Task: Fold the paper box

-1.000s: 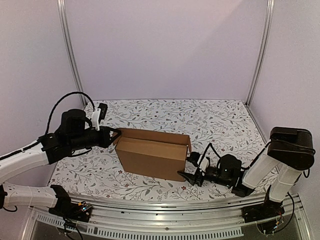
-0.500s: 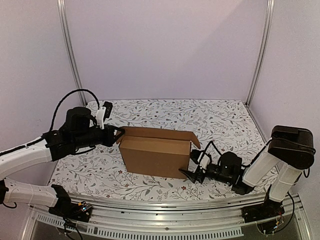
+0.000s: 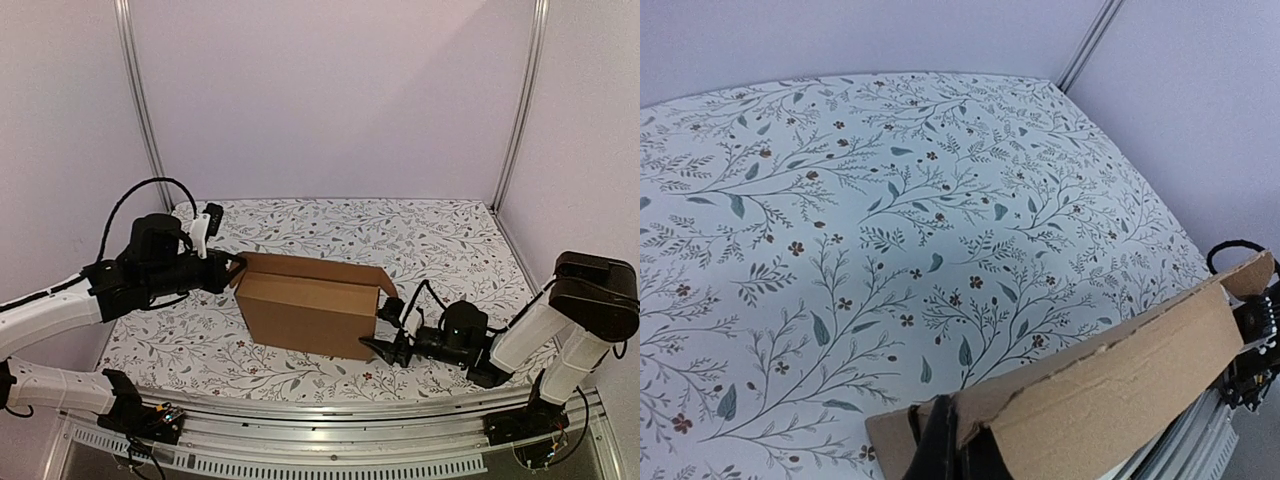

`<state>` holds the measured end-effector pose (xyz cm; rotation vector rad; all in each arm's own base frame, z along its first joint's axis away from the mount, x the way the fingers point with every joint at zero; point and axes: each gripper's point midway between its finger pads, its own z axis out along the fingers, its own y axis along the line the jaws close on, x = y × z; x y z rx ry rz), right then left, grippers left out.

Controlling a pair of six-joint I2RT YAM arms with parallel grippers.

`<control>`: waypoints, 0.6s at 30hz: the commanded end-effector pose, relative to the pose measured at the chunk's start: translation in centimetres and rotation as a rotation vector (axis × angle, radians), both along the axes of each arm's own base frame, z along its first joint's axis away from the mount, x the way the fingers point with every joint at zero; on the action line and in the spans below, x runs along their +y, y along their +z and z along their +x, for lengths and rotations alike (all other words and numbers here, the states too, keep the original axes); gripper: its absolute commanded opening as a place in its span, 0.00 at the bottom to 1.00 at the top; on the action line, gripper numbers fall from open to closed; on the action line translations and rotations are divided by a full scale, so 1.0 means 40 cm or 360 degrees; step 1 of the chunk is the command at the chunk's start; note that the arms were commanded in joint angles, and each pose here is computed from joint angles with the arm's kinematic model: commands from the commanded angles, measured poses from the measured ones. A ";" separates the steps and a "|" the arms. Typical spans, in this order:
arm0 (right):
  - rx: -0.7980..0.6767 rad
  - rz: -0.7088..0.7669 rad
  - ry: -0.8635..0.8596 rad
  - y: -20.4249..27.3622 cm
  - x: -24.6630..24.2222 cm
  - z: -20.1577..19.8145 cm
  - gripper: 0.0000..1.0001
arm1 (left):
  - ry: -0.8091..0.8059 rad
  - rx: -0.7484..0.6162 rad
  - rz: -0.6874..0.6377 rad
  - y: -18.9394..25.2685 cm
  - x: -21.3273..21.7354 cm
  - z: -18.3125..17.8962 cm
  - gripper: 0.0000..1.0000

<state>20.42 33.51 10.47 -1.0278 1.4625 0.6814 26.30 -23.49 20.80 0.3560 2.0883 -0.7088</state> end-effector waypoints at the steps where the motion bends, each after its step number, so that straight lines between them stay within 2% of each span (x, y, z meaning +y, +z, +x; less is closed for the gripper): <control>1: -0.0208 0.0353 0.0179 0.182 0.035 -0.045 0.45 | -0.0278 0.0344 0.0164 -0.140 -0.033 -0.129 0.00; 18: -0.0158 0.0308 0.0114 0.145 0.037 -0.026 0.41 | -0.0149 0.0501 0.0053 -0.143 -0.050 -0.124 0.00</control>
